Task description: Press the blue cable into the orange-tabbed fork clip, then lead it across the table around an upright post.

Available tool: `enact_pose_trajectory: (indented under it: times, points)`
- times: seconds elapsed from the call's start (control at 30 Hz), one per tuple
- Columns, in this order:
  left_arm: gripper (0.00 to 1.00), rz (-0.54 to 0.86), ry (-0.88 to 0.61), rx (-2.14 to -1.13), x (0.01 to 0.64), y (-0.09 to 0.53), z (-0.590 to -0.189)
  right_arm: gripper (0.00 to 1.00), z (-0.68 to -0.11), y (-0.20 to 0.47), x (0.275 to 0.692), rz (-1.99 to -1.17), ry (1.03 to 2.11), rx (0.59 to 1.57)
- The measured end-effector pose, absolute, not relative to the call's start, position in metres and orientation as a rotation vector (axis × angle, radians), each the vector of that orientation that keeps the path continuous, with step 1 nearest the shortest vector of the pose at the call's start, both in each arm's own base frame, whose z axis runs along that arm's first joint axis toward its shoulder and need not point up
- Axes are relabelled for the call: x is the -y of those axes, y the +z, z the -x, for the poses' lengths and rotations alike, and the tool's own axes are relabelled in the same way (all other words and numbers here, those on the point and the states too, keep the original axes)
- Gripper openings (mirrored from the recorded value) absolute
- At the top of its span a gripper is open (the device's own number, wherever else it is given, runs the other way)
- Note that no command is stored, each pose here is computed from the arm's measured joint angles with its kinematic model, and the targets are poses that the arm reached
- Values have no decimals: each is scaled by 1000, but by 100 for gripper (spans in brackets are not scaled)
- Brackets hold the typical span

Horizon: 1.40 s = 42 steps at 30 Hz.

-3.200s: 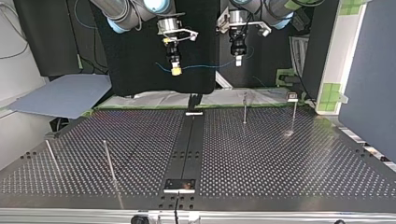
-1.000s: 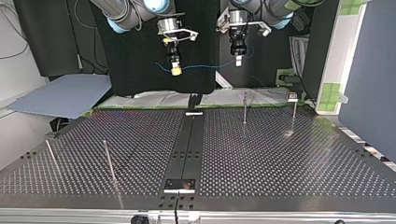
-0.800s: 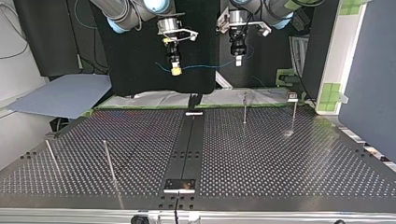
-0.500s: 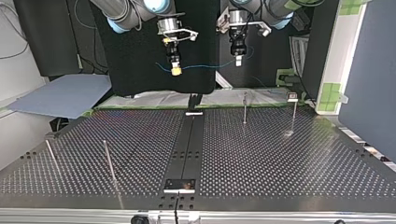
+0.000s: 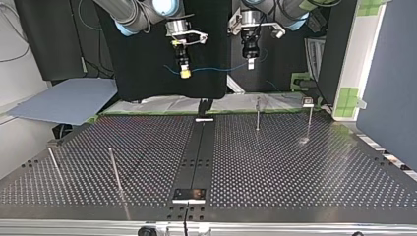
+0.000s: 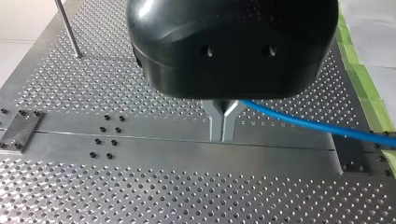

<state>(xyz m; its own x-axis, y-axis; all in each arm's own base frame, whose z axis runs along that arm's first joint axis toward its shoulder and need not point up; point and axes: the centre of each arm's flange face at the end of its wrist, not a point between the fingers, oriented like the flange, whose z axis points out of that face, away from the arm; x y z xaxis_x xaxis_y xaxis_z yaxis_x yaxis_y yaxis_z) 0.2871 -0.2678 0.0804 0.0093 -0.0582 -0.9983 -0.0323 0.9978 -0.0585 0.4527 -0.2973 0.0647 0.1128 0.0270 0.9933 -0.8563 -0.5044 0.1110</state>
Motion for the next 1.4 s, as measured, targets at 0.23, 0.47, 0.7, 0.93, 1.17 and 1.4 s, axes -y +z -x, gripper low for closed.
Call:
enact_pose_trajectory:
  times: [0.23,0.47,0.7,0.93,1.17,1.4]
  points:
    - [0,71,-20,-1562,268,80,-287,2,-448,35,293,-1695,1443,837]
    - [0,71,-3,-1564,267,74,-286,2,-446,24,291,-1715,1424,842]
    - [0,66,9,-1576,265,55,-285,2,-446,23,291,-1716,1424,842]
    - [0,42,35,-1624,262,32,-279,2,-446,23,291,-1717,1423,842]
    - [0,18,62,-1673,257,10,-272,2,-446,23,291,-1717,1423,842]
    - [0,40,51,-1683,257,-4,-265,2,-441,39,308,-1679,1431,893]
